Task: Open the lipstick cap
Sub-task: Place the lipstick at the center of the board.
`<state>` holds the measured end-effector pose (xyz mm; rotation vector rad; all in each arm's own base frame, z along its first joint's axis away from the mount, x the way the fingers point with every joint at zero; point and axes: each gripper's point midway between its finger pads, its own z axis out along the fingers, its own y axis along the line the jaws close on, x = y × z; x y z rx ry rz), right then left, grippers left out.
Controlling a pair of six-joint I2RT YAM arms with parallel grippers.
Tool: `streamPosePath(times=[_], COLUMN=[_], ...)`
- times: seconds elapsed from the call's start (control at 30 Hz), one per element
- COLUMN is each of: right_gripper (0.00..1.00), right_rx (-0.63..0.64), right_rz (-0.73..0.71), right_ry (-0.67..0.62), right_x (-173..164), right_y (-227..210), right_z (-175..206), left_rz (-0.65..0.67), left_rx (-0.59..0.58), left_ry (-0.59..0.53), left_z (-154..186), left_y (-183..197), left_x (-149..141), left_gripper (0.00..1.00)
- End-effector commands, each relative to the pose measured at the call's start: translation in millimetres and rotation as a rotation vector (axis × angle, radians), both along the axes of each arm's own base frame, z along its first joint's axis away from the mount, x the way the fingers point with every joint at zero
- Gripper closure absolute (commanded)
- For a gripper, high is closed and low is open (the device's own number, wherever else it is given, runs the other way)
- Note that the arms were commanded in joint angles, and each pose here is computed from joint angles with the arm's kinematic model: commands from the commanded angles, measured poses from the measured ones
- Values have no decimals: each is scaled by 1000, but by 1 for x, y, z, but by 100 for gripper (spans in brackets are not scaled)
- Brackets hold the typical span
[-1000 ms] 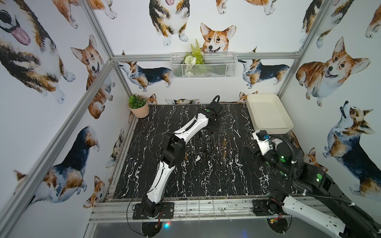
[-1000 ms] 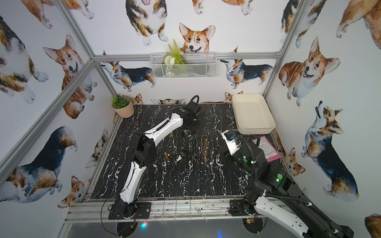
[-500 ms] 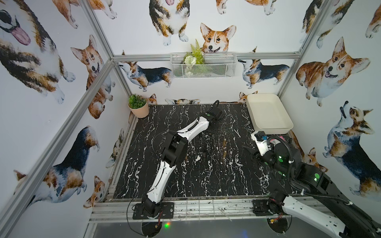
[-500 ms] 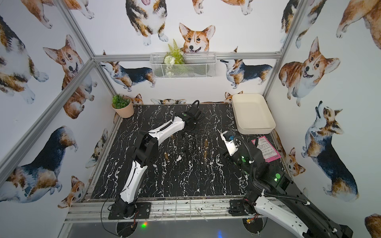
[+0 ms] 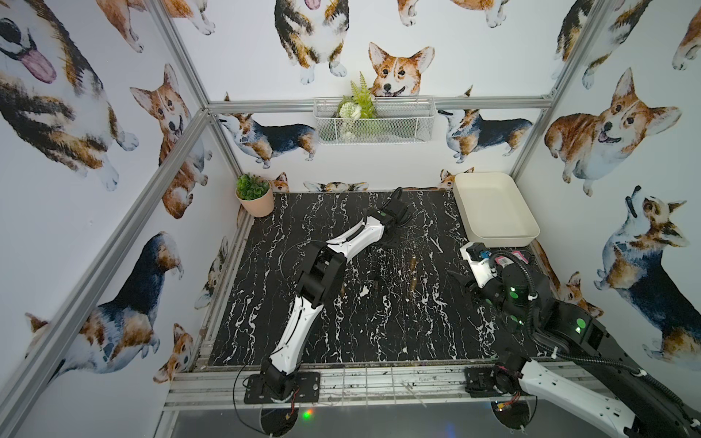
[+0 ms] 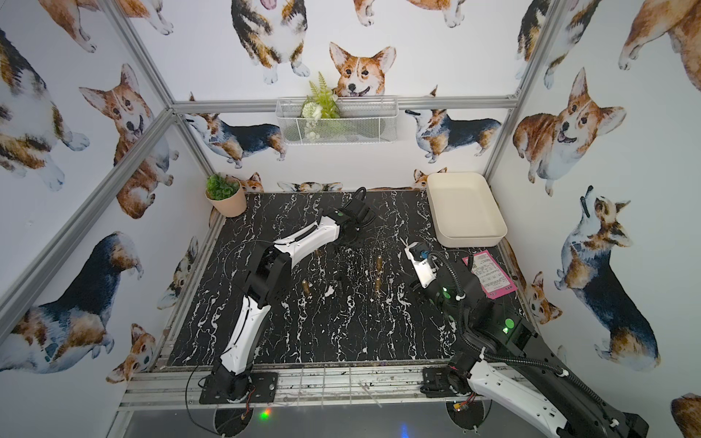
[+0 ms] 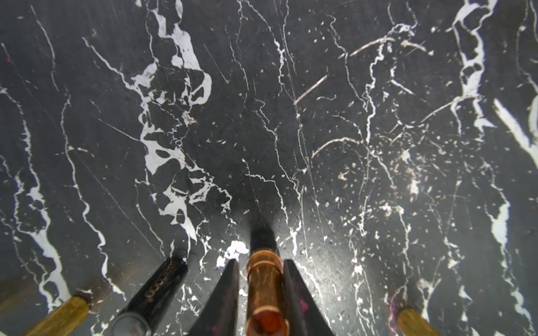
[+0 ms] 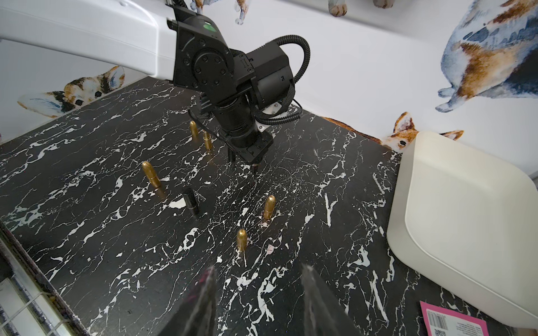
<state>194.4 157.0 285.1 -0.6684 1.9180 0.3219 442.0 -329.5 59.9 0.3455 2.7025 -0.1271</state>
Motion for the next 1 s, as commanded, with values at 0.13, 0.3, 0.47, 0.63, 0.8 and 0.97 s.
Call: streamPosePath(times=[0.13,0.3,0.47,0.63,0.8,0.97], right_gripper=[50,50,50,50,47,41], right_rx=[-11,-6,12,28,8,25], right_rz=[-7,-7,-12,-25,-91,-181], right_ry=[-20,-26,-38,-55,-89,-77], right_x=[2,3,3,2,5,7], right_y=[-1,-1,-1,-6,-21,-38], right_z=[2,4,10,21,35,39], left_rz=[23,22,11,-49,-147,-227], left_rx=[8,11,-13,-94,-88,-98], left_ry=[-39,-69,-105,-88,33,109], left_z=[14,33,77,131,143,129], left_y=[3,6,11,10,-7,-42], left_x=[7,8,2,-24,-67,-106], left_gripper=[64,59,50,39,37,36])
